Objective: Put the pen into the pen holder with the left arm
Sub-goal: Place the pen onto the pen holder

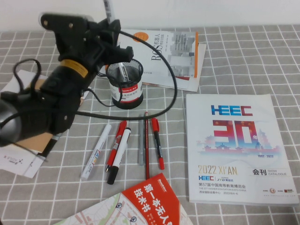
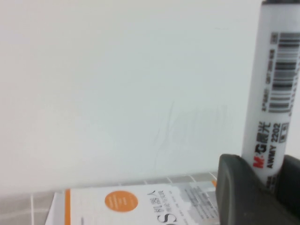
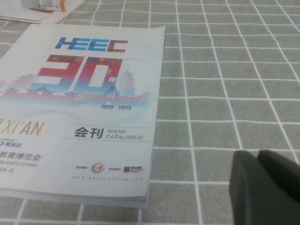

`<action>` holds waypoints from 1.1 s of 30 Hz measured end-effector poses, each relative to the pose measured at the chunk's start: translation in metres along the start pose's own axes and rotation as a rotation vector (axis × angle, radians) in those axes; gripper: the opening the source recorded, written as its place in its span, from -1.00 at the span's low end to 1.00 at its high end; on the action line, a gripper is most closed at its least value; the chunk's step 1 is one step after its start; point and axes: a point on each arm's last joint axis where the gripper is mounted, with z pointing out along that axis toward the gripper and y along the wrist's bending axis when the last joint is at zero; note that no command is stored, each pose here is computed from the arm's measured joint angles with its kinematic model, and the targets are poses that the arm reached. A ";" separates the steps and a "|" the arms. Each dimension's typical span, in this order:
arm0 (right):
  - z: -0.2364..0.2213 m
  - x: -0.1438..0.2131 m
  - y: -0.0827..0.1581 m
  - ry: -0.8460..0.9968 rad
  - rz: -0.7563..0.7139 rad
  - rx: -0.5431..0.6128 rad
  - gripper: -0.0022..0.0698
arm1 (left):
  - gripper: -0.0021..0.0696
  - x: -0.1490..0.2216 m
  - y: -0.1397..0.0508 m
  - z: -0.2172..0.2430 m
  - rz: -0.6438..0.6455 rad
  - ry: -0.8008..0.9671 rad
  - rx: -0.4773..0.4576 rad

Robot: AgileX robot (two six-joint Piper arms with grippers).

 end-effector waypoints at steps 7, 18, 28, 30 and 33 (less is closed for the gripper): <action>0.000 0.000 0.000 0.000 0.000 0.000 -0.98 | -0.64 0.037 0.020 0.014 -0.050 0.034 -0.035; 0.000 0.000 0.000 0.000 0.000 0.000 -0.98 | -0.64 0.059 0.023 0.026 -0.049 0.065 -0.033; 0.000 0.000 0.000 0.000 0.000 0.000 -0.98 | -0.64 0.078 0.024 0.029 -0.050 0.105 -0.035; 0.000 0.000 0.000 0.000 0.000 0.000 -0.98 | -0.61 0.079 0.024 0.029 -0.052 0.108 -0.035; 0.000 0.000 0.000 0.000 0.000 0.000 -0.98 | -0.42 0.079 0.024 0.029 -0.052 0.108 -0.035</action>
